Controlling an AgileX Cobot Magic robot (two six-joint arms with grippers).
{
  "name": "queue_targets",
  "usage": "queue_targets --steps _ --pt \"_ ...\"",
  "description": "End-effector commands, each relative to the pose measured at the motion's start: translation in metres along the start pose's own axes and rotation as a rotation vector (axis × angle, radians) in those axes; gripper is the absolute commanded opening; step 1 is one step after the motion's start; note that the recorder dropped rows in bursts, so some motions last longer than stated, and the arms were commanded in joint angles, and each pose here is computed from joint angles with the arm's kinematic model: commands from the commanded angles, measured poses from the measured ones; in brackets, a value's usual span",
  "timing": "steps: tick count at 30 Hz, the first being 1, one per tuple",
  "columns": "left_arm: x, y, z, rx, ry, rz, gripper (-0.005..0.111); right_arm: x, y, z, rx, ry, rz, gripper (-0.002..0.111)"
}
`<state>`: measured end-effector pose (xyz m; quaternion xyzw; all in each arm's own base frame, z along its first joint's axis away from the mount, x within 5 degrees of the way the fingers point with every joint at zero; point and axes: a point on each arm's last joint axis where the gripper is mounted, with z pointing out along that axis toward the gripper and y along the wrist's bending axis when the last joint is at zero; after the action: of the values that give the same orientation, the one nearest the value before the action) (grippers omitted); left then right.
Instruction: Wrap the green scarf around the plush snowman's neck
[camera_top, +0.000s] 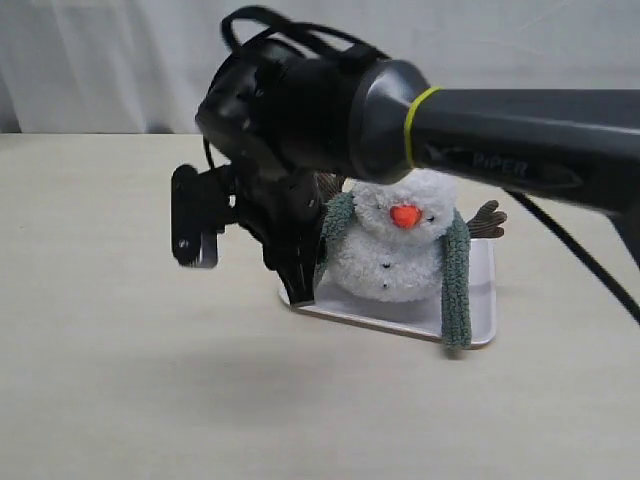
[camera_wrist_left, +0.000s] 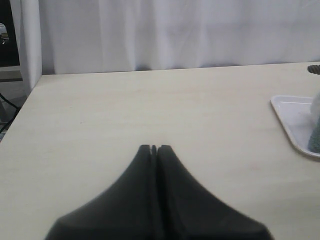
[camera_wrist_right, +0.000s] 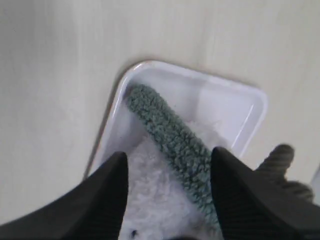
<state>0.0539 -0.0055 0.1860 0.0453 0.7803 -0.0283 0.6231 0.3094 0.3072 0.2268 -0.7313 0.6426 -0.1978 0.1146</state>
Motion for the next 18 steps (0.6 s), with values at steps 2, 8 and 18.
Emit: queue_targets --steps 2,8,18 --pt "0.0 0.0 0.0 -0.002 -0.007 0.001 0.0 -0.011 0.013 0.009 0.074 -0.012 -0.251 0.049" --pt "0.0 0.0 0.0 -0.002 -0.007 0.001 0.0 -0.009 0.022 0.037 0.031 0.109 -0.32 0.058" --pt "0.0 0.0 0.0 -0.002 -0.007 0.001 0.0 -0.014 0.029 0.077 0.065 0.203 -0.372 0.058"
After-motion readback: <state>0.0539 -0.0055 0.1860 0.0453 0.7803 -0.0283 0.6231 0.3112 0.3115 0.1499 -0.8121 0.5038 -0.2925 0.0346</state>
